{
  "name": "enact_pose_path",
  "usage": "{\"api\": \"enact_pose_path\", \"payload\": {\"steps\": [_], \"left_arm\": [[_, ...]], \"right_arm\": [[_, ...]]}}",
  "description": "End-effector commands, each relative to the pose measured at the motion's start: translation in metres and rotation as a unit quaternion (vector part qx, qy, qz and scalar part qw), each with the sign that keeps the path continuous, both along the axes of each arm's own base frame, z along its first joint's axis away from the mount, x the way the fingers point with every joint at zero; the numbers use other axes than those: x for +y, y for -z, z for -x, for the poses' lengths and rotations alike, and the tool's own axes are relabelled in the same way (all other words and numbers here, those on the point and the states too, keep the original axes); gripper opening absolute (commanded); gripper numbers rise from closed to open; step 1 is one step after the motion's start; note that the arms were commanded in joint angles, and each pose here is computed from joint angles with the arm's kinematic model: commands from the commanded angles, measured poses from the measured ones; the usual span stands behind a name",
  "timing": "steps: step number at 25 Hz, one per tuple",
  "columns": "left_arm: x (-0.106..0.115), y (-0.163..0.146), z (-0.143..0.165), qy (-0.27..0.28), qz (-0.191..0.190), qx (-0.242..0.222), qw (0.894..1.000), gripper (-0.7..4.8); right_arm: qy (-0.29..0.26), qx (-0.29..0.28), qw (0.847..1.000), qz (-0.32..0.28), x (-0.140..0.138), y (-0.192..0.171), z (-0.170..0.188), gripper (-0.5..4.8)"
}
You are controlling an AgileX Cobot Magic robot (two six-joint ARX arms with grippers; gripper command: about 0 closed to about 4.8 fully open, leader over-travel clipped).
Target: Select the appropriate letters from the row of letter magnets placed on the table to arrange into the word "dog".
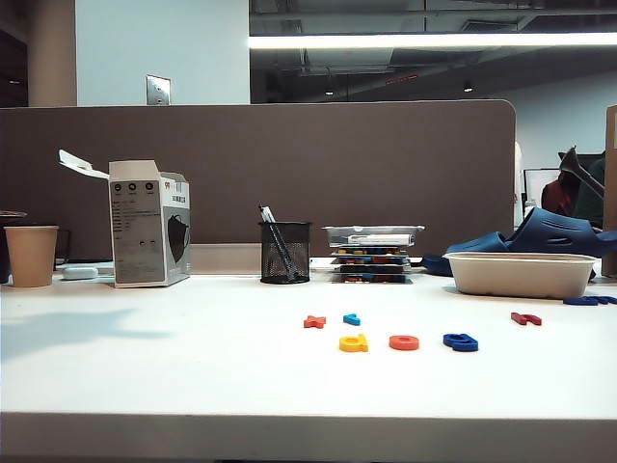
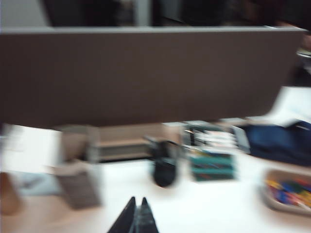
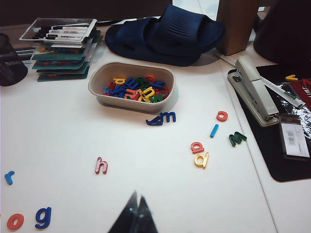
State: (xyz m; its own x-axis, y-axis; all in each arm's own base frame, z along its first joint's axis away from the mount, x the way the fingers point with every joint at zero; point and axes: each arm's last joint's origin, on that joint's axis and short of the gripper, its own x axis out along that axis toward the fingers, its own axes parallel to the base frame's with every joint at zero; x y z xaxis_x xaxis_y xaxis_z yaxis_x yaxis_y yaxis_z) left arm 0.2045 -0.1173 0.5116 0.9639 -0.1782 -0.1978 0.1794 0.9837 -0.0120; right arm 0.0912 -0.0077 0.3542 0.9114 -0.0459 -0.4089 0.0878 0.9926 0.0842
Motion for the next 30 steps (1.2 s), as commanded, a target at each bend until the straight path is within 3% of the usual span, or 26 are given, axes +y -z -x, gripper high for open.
{"api": "enact_pose_path", "payload": {"steps": [1,4,6,9,13,20,30], "left_arm": [[0.047,-0.011,0.006,-0.053,-0.028,-0.020,0.998,-0.05],[0.077,-0.015,0.019,-0.089,-0.029,-0.017,0.995,-0.05],[0.109,-0.020,0.046,-0.139,-0.026,-0.022,0.990,-0.05],[0.119,-0.019,0.072,-0.161,-0.017,-0.039,0.986,-0.05],[0.120,-0.006,0.102,-0.167,-0.021,-0.048,0.984,-0.05],[0.121,0.056,0.156,-0.169,-0.005,-0.053,0.984,-0.05],[0.121,0.134,0.202,-0.151,0.018,-0.092,0.984,-0.05]], "right_arm": [[0.000,-0.032,0.999,0.004,0.001,0.008,0.007,-0.06],[-0.006,-0.050,0.999,0.004,0.001,0.016,0.011,-0.06],[-0.021,-0.072,0.997,0.000,0.003,0.025,0.013,-0.06],[-0.030,-0.082,0.996,-0.002,0.003,0.032,0.013,-0.06],[-0.044,-0.085,0.995,-0.010,0.004,0.042,0.013,-0.06],[-0.045,-0.099,0.994,-0.008,0.004,0.062,0.015,-0.06],[-0.055,-0.138,0.989,-0.006,0.005,0.094,0.019,-0.06]]}}
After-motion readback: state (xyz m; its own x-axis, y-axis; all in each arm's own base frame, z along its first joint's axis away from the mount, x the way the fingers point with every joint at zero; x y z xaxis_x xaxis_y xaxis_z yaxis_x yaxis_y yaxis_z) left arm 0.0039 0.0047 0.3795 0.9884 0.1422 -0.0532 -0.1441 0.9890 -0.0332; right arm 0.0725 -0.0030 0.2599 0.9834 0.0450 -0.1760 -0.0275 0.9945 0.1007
